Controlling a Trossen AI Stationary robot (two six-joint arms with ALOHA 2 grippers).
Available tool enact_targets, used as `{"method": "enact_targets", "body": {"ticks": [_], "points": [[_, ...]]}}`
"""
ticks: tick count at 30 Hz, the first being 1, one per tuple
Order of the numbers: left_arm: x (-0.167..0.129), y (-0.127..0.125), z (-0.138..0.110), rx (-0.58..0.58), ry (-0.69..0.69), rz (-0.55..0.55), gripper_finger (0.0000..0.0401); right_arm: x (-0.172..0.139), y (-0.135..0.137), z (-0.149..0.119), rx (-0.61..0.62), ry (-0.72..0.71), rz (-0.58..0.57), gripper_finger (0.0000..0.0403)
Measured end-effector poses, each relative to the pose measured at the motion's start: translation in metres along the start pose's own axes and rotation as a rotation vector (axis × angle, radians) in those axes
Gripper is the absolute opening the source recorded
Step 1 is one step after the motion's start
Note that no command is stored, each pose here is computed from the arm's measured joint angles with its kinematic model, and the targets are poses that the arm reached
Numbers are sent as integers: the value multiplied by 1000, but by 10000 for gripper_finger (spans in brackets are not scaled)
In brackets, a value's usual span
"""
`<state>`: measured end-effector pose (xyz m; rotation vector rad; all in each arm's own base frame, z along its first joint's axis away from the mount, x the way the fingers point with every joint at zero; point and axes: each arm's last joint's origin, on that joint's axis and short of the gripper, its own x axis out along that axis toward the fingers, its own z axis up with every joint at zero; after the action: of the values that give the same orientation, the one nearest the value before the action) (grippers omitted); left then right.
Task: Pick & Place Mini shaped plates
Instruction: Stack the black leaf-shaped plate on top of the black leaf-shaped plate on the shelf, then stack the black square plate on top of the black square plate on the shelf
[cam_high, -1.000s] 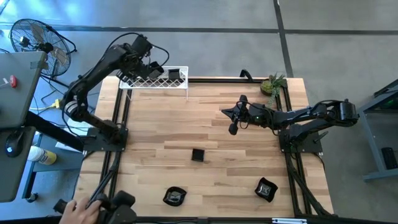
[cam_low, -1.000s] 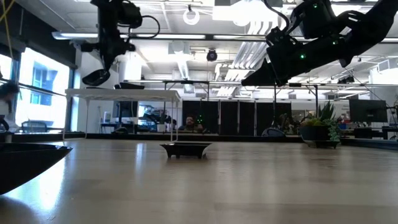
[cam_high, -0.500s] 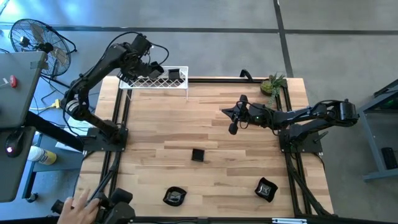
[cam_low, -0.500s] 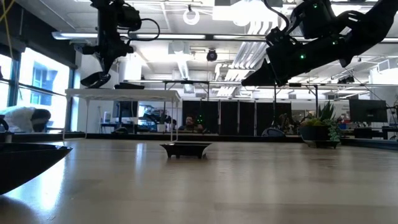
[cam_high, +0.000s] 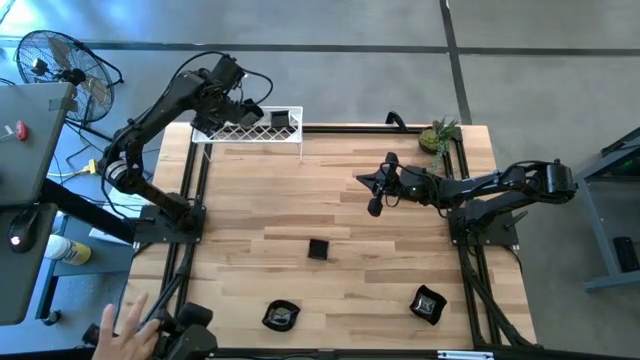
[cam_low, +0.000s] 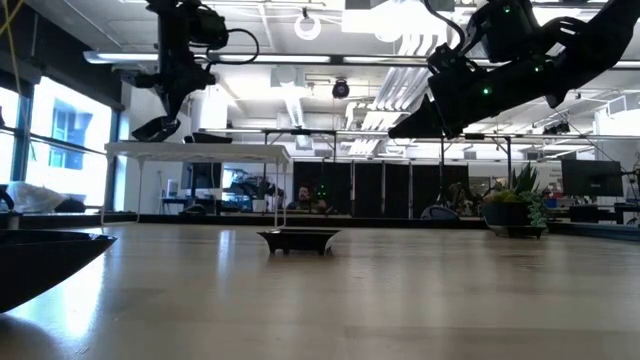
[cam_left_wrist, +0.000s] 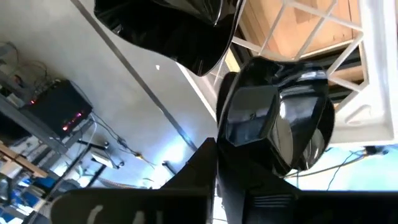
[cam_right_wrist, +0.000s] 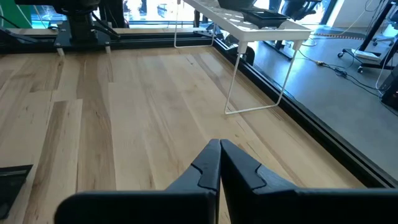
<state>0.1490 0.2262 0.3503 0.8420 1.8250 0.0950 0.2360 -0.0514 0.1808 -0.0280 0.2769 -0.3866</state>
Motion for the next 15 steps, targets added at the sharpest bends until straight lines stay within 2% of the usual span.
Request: {"method": "enact_targets", "body": {"ticks": [9, 15], "points": [[0, 1, 0, -44, 0, 13, 79, 0, 0, 0, 0, 0, 0, 2], [0, 4, 0, -61, 18, 38, 96, 0, 0, 0, 0, 0, -1, 6]]}}
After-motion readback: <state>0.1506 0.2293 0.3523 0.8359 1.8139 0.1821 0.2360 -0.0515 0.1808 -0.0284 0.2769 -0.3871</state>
